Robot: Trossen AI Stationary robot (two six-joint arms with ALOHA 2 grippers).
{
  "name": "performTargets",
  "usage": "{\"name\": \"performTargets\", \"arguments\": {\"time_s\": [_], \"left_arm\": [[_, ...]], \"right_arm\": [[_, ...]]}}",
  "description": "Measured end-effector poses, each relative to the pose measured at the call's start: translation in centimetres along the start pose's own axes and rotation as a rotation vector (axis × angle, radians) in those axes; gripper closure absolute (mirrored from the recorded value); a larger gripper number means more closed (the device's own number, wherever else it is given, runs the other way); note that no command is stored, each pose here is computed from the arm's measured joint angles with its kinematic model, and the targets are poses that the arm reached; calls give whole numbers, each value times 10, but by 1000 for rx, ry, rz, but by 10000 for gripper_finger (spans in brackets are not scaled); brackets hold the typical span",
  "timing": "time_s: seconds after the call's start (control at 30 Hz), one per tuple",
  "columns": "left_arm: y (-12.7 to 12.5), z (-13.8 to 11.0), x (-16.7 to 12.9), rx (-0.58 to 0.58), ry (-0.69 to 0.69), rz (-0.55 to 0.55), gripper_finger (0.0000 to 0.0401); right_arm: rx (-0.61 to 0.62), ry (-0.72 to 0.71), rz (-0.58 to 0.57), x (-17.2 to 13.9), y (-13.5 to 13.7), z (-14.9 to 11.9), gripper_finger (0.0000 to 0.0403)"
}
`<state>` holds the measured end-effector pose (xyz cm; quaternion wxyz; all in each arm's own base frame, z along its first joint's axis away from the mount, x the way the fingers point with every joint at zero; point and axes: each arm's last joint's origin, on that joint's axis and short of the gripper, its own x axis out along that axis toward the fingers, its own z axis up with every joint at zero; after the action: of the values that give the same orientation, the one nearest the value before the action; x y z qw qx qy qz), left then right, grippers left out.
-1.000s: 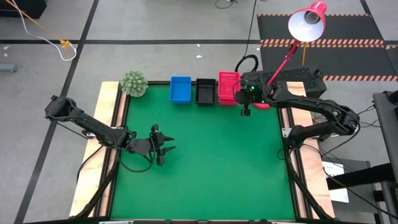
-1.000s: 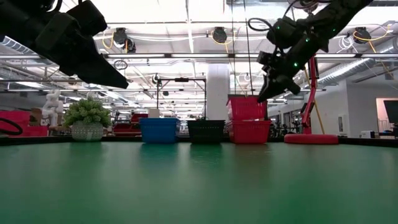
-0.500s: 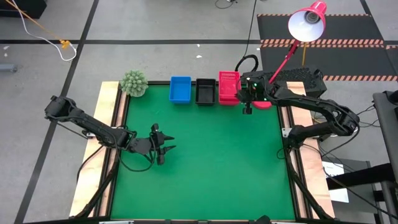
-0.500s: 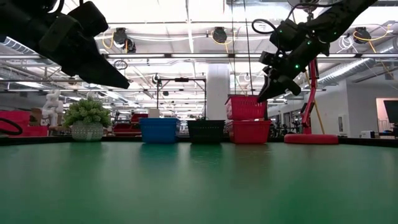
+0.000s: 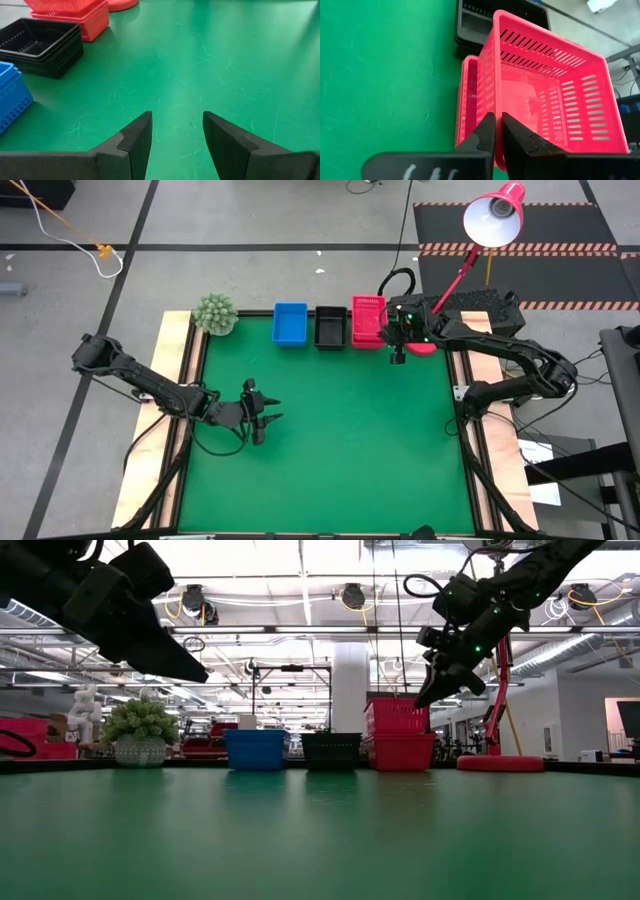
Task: Stack baskets by color
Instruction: Stack the bottom red basket on the stacked top red basket
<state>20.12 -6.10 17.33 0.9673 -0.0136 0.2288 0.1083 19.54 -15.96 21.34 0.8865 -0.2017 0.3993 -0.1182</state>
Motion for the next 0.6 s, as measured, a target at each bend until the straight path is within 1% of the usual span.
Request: {"name": "performTargets", "arguments": {"time_s": [0.2, 0.33, 0.47, 0.6], "left_arm": [[0, 0, 0, -5, 0, -1, 224], [0, 0, 0, -5, 0, -1, 224], [0, 0, 0, -5, 0, -1, 224], [0, 0, 0, -5, 0, -1, 224]], "right_arm": [[3, 22, 16, 7, 1, -3, 390], [6, 32, 23, 10, 2, -4, 381], [6, 30, 20, 12, 1, -4, 358], [47, 24, 14, 12, 1, -3, 319]]}}
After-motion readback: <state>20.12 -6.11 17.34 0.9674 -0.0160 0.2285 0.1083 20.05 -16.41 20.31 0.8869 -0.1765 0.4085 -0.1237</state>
